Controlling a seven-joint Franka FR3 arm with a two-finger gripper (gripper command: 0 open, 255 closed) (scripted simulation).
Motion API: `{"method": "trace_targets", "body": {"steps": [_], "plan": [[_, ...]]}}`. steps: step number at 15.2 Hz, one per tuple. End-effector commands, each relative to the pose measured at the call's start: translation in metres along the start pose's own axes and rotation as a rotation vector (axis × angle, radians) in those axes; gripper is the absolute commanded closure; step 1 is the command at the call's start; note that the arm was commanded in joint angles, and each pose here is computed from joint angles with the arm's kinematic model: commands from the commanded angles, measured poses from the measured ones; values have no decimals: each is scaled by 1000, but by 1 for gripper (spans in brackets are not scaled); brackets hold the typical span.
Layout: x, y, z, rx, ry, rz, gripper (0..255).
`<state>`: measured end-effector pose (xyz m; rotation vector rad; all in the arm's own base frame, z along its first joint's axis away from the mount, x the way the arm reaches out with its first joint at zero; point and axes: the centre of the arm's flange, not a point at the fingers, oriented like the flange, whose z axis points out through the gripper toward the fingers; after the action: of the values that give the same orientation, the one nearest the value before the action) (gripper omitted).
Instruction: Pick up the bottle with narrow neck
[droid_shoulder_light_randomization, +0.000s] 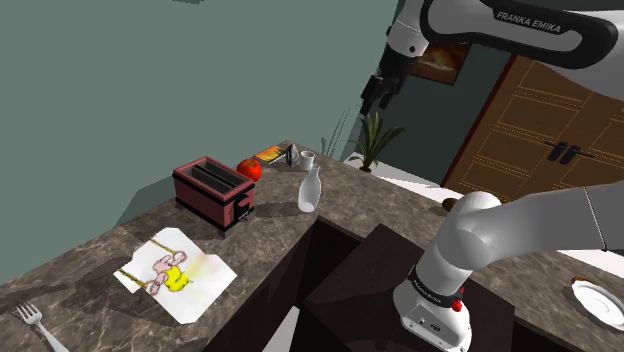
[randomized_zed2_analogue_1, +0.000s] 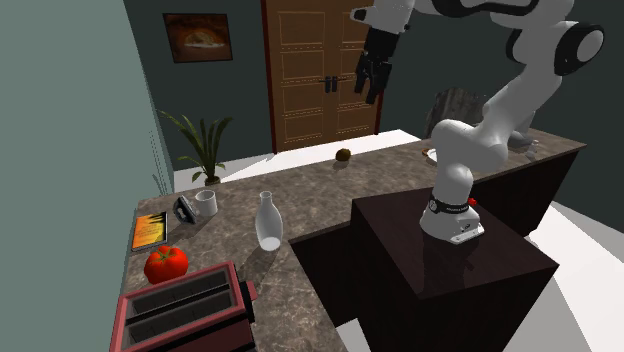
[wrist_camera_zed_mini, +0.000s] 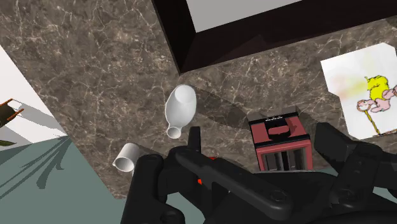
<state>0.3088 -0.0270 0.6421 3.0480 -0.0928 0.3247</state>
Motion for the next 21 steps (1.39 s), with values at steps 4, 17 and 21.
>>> {"method": "trace_targets", "body": {"steps": [4,17,21], "plan": [[20,13,33,5,-13,0,0],[102,65,181,27,-69,2,0],[125,80,227,33,-86,3,0]]}}
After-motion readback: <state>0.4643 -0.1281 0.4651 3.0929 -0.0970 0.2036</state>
